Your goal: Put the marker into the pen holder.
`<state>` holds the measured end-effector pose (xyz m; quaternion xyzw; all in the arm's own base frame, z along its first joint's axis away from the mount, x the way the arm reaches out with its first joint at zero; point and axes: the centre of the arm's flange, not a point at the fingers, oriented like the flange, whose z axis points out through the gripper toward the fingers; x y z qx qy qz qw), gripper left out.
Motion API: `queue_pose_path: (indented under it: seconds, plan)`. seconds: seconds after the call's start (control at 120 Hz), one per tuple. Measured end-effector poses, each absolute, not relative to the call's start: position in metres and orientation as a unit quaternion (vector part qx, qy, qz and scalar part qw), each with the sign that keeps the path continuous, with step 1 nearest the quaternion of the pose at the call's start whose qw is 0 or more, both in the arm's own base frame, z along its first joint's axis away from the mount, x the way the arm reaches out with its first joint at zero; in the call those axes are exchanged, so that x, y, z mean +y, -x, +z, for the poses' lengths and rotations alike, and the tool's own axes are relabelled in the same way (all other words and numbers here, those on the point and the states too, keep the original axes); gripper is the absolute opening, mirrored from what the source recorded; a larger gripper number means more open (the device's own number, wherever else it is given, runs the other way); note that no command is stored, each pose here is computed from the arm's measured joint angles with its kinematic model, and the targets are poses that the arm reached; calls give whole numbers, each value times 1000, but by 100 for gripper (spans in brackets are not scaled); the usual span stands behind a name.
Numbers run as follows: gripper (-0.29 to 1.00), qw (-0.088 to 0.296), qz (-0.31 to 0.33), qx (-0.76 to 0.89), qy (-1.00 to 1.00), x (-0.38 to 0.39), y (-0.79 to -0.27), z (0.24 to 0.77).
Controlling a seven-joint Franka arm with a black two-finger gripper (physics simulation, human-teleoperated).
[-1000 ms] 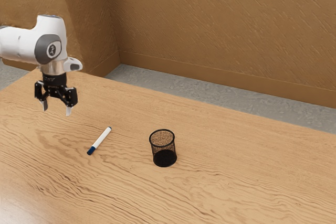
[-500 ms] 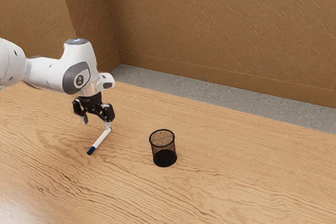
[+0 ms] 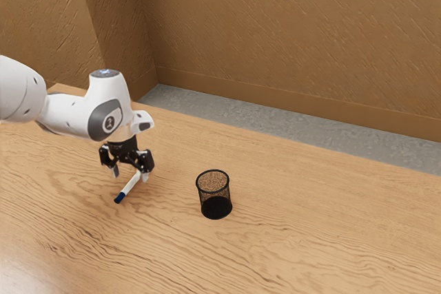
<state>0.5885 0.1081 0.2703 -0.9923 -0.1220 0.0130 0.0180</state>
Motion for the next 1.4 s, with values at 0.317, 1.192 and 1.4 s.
queue_pose_path:
  seconds: [0.317, 1.192, 1.4]
  plan:
    - [66, 22, 13, -120, 992, 114, -604, 252]
    - [53, 24, 6, -99, 995, 120, -624, 242]
    - [34, 25, 3, -97, 995, 120, -625, 246]
